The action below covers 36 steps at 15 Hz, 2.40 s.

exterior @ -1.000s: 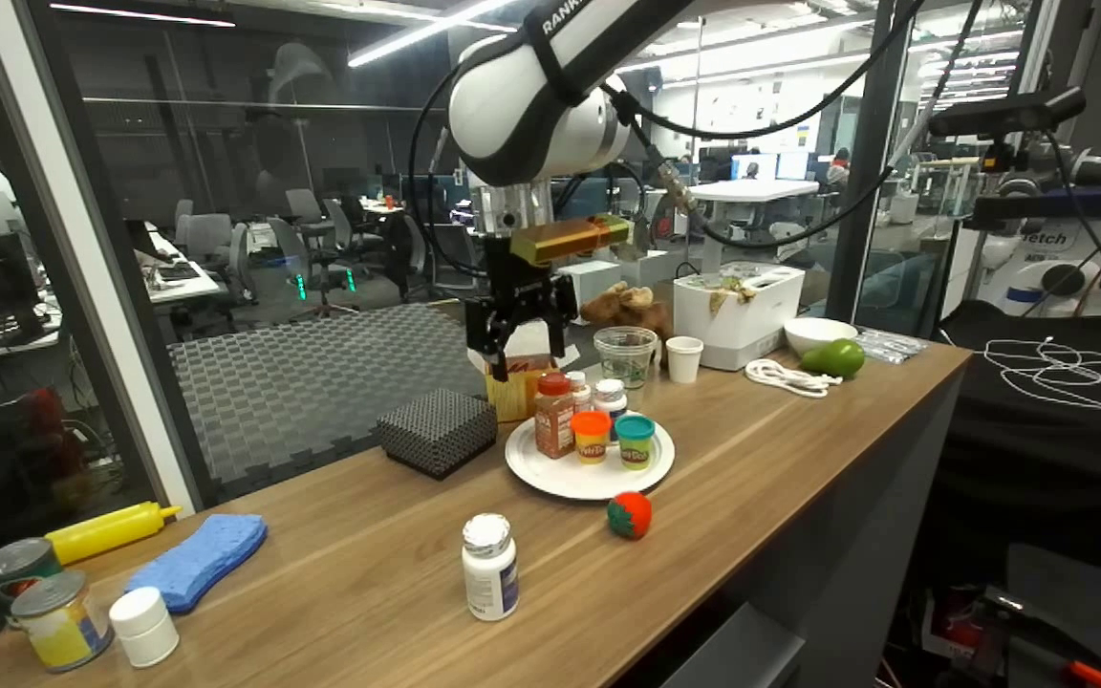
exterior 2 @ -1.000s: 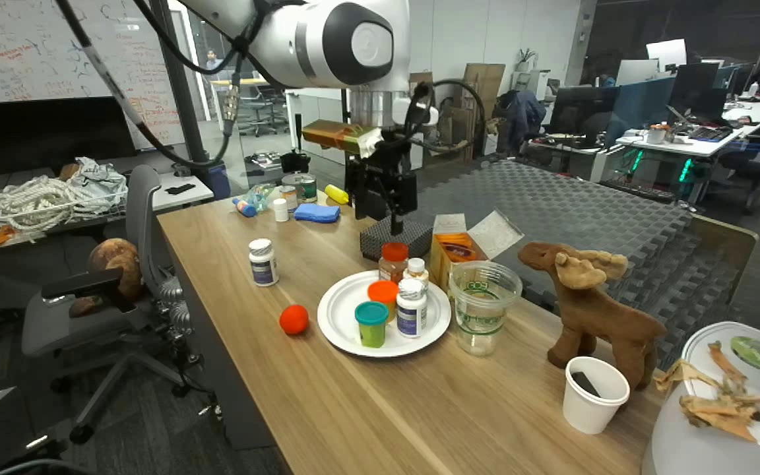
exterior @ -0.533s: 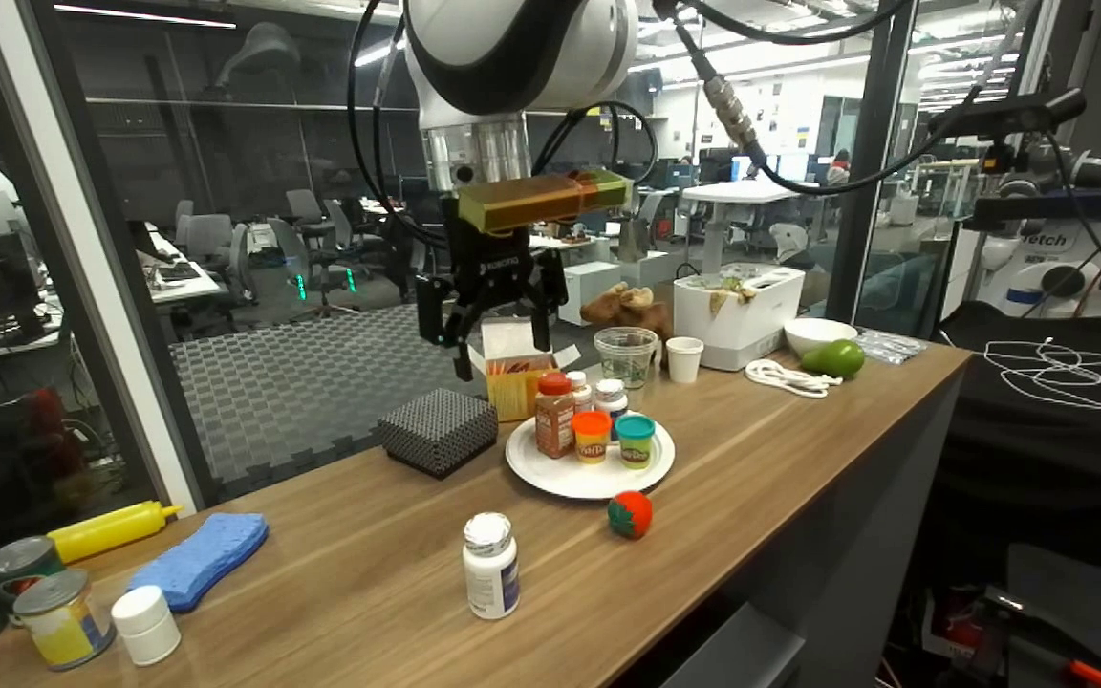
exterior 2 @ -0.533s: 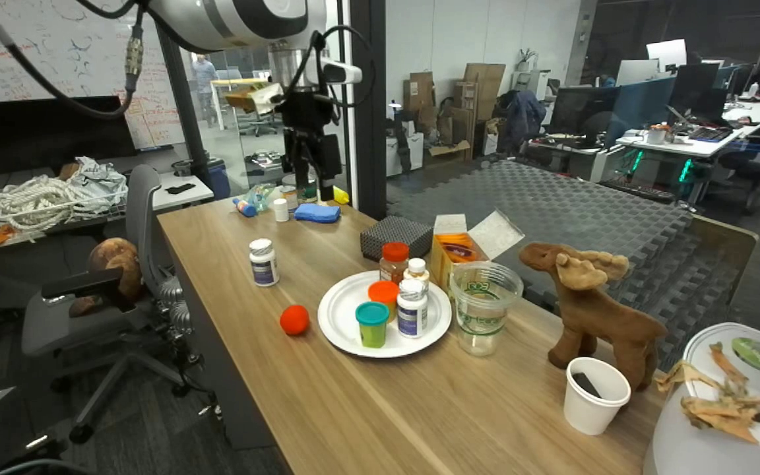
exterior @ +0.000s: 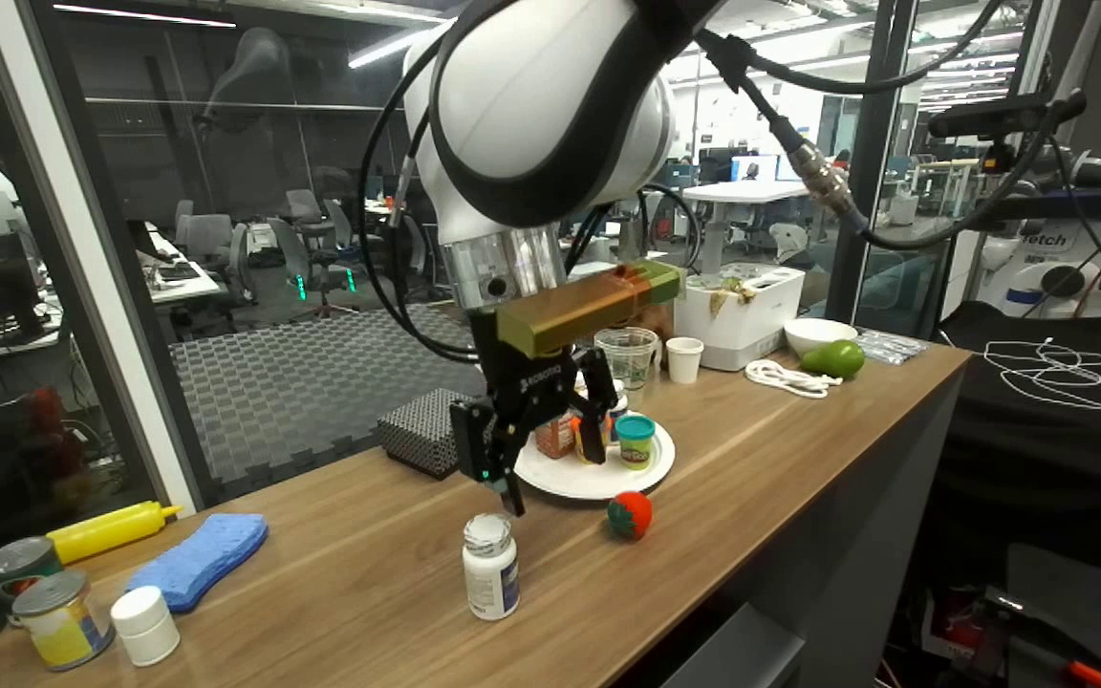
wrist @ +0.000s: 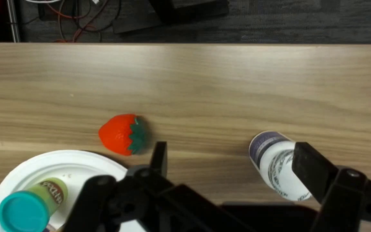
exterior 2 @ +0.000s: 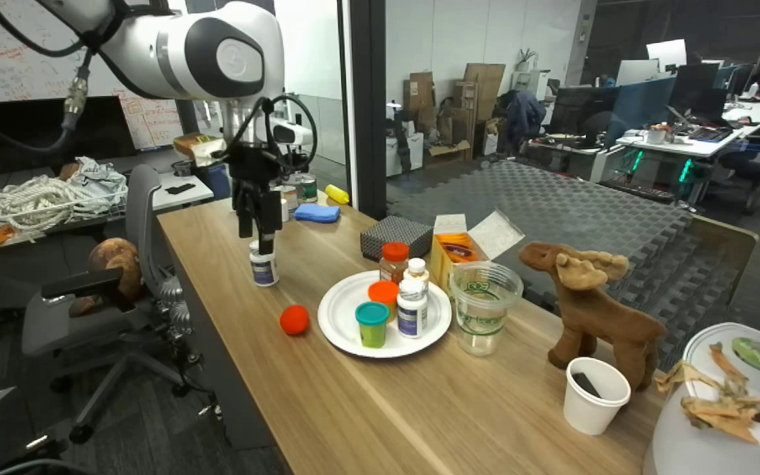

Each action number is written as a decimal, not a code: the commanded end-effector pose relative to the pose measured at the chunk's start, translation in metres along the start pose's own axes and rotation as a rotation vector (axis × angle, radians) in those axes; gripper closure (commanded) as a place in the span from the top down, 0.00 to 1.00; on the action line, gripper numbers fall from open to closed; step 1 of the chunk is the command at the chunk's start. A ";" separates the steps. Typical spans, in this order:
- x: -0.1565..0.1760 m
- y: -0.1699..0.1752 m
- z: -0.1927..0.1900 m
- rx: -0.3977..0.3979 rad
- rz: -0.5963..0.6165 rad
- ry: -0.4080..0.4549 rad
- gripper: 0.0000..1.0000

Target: Place the containers and orange toy on the white plate

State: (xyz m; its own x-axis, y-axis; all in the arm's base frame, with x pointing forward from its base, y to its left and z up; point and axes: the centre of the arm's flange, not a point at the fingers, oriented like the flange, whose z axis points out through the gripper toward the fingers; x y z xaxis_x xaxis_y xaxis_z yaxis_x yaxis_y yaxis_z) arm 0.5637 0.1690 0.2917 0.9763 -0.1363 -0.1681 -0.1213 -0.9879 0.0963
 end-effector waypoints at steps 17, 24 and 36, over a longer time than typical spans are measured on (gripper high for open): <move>-0.015 -0.042 0.021 0.115 -0.289 0.134 1.00; 0.000 -0.049 0.032 0.112 -0.322 0.168 1.00; -0.006 -0.050 0.017 0.105 -0.311 0.226 0.26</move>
State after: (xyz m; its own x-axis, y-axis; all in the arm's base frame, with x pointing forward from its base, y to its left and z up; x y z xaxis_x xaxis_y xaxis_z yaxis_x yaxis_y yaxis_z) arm 0.5636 0.2152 0.2554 0.9849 0.1728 0.0070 0.1729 -0.9841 -0.0402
